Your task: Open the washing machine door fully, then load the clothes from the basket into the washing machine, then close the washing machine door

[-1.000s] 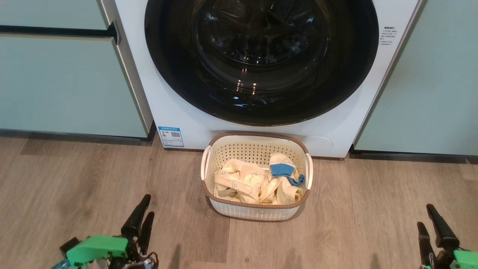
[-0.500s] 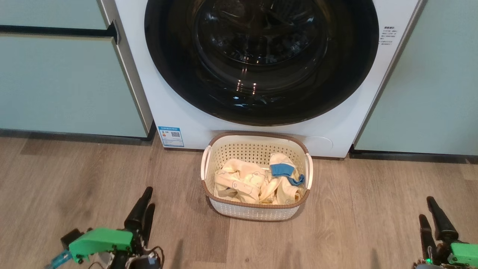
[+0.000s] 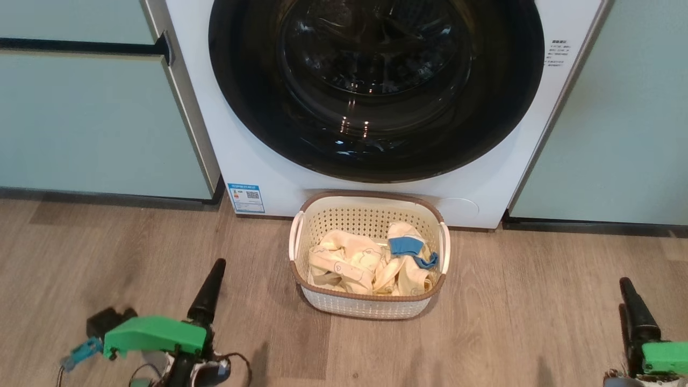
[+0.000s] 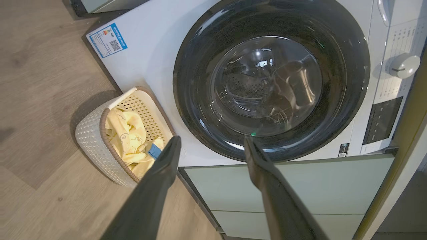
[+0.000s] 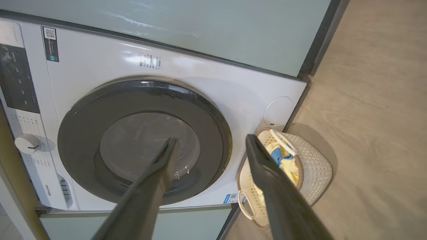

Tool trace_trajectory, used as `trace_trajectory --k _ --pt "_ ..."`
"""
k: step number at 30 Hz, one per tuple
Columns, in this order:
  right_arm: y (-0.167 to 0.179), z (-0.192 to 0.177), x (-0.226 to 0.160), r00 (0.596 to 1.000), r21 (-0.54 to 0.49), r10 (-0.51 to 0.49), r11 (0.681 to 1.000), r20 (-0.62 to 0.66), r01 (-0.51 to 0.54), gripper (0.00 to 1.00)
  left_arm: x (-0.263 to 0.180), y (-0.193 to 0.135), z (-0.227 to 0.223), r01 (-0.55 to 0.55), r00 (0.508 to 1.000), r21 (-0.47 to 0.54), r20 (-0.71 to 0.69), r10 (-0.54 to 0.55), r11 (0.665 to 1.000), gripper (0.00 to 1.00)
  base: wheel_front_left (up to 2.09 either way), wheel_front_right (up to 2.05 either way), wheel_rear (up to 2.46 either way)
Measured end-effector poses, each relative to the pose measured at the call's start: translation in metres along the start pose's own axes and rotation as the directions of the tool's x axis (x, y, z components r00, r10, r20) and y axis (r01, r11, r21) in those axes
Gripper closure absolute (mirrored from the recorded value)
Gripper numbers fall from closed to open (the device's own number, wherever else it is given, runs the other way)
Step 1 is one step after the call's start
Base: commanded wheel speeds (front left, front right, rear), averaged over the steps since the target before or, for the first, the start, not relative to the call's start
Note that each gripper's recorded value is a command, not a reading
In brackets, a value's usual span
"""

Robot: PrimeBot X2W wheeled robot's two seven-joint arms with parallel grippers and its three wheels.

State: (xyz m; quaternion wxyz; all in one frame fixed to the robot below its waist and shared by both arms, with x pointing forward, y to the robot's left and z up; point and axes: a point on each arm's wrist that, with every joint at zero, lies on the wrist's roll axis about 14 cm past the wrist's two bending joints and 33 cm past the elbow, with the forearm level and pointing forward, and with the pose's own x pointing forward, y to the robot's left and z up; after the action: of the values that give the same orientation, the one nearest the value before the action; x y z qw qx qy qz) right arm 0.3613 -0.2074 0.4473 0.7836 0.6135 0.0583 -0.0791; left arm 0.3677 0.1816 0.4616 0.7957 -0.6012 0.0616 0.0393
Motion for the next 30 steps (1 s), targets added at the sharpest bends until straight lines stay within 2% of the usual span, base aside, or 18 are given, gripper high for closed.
trace_trajectory --k 6,12,18,23,30 --pt "0.004 0.002 0.003 1.0 -0.149 0.01 0.989 -0.001 -0.01 0.0 0.002 -0.009 0.0 0.027 1.0 0.149 -0.002 -0.027 0.988 0.0 0.0 0.0 0.0" --pt "0.005 0.002 0.003 1.0 -0.28 0.015 0.96 0.0 -0.014 0.0 0.002 -0.014 0.001 0.045 0.999 0.273 0.0 -0.047 0.961 0.0 0.0 0.0 0.0" --pt "0.008 0.002 0.002 1.0 -0.412 0.028 0.911 0.0 -0.025 0.0 0.002 -0.019 0.0 0.061 0.998 0.384 -0.004 -0.064 0.921 0.0 0.0 0.0 0.0" --pt "0.013 0.002 0.003 0.999 -0.512 0.046 0.858 -0.005 -0.042 0.0 0.003 -0.023 -0.005 0.084 0.996 0.493 -0.027 -0.081 0.866 0.0 0.0 0.0 0.0" --pt "0.016 -0.004 0.003 0.998 -0.613 0.06 0.787 -0.025 -0.063 0.0 0.003 -0.029 -0.006 0.104 0.994 0.564 -0.03 -0.105 0.819 0.0 0.0 0.0 0.0"
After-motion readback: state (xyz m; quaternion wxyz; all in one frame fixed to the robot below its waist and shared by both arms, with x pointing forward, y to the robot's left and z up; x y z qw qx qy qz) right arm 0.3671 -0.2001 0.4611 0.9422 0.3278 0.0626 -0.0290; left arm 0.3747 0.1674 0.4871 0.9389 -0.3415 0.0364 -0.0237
